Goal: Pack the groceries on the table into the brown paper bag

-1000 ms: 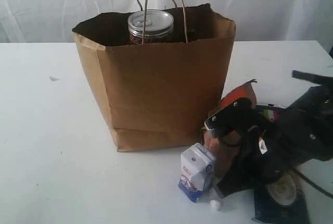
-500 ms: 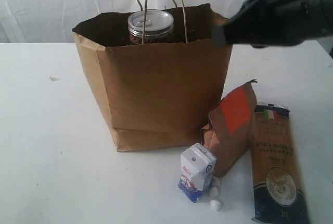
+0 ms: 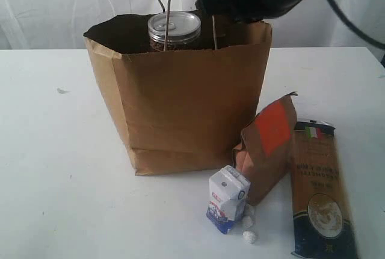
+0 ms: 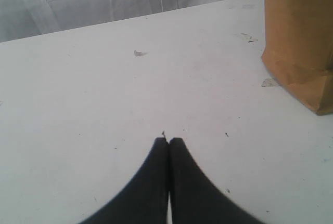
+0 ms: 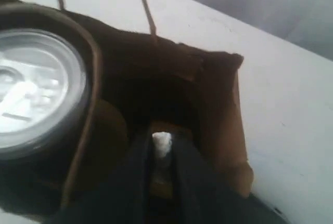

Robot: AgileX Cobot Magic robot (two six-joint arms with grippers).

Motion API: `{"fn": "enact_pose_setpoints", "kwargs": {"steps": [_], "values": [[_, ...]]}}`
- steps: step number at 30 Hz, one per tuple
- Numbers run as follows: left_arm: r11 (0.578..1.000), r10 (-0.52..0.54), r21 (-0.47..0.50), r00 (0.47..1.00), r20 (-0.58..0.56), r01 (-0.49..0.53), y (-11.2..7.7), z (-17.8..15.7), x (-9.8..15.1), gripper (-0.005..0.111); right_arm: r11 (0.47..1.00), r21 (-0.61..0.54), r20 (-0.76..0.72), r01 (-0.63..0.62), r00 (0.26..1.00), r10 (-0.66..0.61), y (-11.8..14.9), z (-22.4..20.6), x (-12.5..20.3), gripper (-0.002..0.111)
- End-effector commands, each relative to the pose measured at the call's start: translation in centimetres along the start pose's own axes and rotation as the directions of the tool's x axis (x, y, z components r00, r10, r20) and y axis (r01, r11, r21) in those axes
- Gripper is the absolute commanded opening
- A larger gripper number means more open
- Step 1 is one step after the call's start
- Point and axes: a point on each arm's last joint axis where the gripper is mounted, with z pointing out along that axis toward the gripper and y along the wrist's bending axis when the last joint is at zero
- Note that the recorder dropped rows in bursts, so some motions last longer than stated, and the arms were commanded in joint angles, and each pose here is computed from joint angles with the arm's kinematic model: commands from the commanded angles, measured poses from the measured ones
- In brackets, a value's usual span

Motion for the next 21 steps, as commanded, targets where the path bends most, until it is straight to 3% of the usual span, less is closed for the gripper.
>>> {"fn": "enact_pose_setpoints", "kwargs": {"steps": [1, 5, 8, 13, 21], "values": [[1.0, -0.003, -0.003, 1.0, 0.004, 0.003, 0.0, 0.0, 0.1, 0.0, 0.998, 0.063, -0.032, -0.003, 0.999, 0.005, -0.5, 1.2, 0.1, 0.018], [1.0, -0.003, -0.003, 1.0, 0.004, 0.003, 0.0, 0.0, 0.1, 0.0, 0.998, 0.06, -0.022, 0.007, 1.0, -0.006, -0.4, 1.2, 0.0, 0.046], [1.0, -0.003, -0.003, 1.0, 0.004, 0.003, 0.0, 0.0, 0.1, 0.0, 0.998, 0.056, 0.007, 0.023, 1.0, -0.023, -0.5, 0.5, -0.3, 0.057], [1.0, -0.003, -0.003, 1.0, 0.004, 0.003, 0.0, 0.0, 0.1, 0.0, 0.999, 0.037, 0.083, -0.007, 0.997, 0.004, -0.8, -2.4, -0.9, 0.057], [1.0, -0.003, -0.003, 1.0, 0.004, 0.003, 0.0, 0.0, 0.1, 0.0, 0.997, 0.048, 0.16, -0.057, 0.986, 0.049, -2.3, -11.1, -0.2, 0.057]]}}
